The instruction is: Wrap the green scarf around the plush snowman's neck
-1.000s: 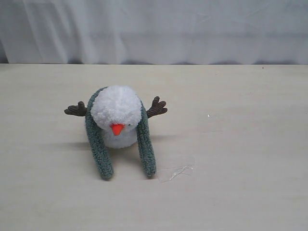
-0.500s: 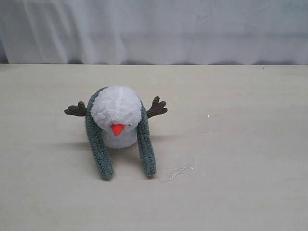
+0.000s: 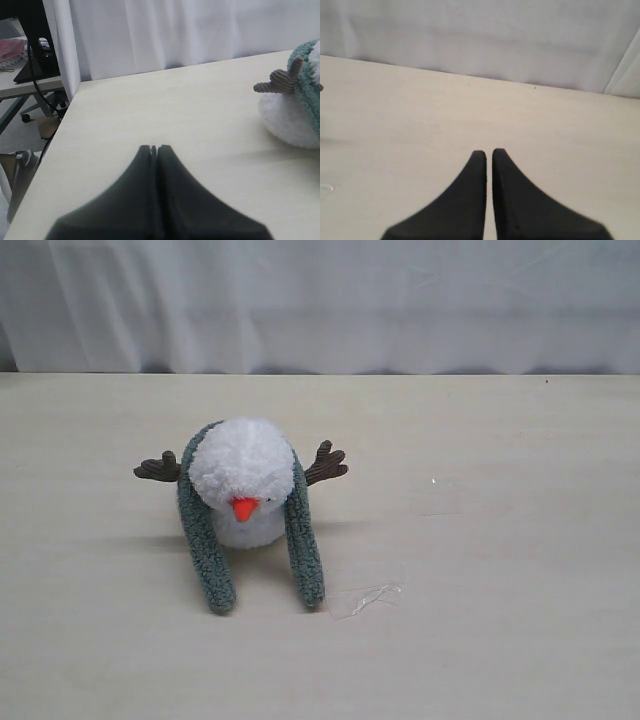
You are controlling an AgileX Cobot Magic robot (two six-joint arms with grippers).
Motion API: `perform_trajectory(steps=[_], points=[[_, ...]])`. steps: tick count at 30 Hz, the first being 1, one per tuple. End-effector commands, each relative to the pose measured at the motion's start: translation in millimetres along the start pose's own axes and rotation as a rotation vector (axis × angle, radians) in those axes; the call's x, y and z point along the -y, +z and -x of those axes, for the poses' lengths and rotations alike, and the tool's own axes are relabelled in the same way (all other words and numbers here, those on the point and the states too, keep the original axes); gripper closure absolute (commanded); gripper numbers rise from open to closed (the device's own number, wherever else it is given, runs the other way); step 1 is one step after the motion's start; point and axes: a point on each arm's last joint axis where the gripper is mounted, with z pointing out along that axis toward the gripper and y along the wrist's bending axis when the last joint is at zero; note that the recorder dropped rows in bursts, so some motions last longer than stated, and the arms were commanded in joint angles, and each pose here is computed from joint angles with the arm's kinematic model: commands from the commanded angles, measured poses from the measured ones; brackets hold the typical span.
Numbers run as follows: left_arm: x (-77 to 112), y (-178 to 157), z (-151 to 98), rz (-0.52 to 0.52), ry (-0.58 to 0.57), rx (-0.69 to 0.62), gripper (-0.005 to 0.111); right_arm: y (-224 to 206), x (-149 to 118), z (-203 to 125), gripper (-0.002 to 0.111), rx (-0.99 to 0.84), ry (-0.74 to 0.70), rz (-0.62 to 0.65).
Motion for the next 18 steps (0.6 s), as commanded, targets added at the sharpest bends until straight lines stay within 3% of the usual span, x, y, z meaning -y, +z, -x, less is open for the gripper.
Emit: perform_trajectory(steps=[1, 18], points=[[0.0, 0.1, -0.1, 0.002, -0.009, 0.008, 0.107, -0.1, 0.0, -3.5, 0.104, -0.03, 0.068, -0.005], [0.0, 0.1, -0.1, 0.002, -0.009, 0.008, 0.107, -0.2, 0.4, -3.9, 0.104, -0.034, 0.095, -0.01]])
